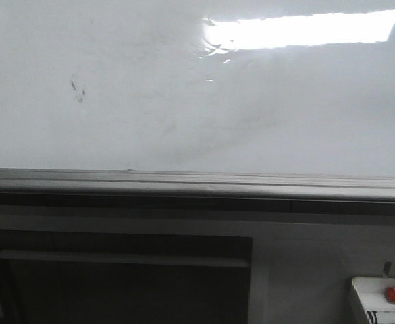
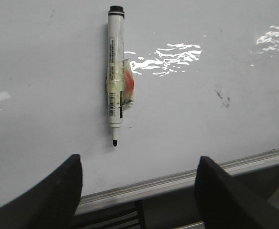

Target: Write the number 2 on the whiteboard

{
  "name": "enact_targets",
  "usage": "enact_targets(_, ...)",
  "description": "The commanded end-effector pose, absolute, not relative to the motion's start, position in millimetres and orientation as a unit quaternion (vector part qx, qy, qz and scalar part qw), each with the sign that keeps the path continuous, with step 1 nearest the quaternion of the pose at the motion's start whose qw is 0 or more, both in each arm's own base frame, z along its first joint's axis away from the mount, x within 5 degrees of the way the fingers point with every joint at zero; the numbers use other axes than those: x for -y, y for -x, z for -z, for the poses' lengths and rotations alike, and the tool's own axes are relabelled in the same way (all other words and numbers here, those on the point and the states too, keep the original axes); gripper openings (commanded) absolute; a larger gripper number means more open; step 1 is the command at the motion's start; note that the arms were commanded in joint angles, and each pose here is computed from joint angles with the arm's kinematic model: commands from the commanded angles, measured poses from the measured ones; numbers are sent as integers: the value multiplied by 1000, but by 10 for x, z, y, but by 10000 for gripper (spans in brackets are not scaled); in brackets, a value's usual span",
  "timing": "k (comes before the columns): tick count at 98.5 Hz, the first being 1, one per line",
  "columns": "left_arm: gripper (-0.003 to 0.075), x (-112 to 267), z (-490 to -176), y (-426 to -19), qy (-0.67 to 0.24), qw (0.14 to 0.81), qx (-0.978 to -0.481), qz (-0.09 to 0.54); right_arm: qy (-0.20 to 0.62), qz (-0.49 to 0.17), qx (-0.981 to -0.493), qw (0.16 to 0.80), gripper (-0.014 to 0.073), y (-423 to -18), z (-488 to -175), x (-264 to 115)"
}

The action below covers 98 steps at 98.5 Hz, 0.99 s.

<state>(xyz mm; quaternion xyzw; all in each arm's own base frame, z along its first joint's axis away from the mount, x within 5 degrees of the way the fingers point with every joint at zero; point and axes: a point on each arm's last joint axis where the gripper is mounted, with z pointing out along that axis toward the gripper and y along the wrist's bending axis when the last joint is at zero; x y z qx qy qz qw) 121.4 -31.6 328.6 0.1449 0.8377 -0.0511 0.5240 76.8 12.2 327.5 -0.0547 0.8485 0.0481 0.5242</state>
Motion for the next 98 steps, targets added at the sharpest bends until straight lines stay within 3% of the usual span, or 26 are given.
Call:
enact_targets(1, 494, 342, -3396, -1420, -150, 555, -817, 34, 62, -50, -825, 560, 343, -813, -3432, -135)
enact_targets(43, 493, 460, -3163, -2265, -173, 480, -860, -6, 62, -51, -824, 560, 343, -813, -3432, -137)
enact_targets(78, 489, 522, -3018, -2561, -179, 464, -867, -9, 62, -51, -825, 560, 343, -813, -3432, -137)
enact_targets(98, 321, 527, -3040, -2575, -177, 477, -861, -7, 62, -51, -826, 558, 343, -811, -3429, -137)
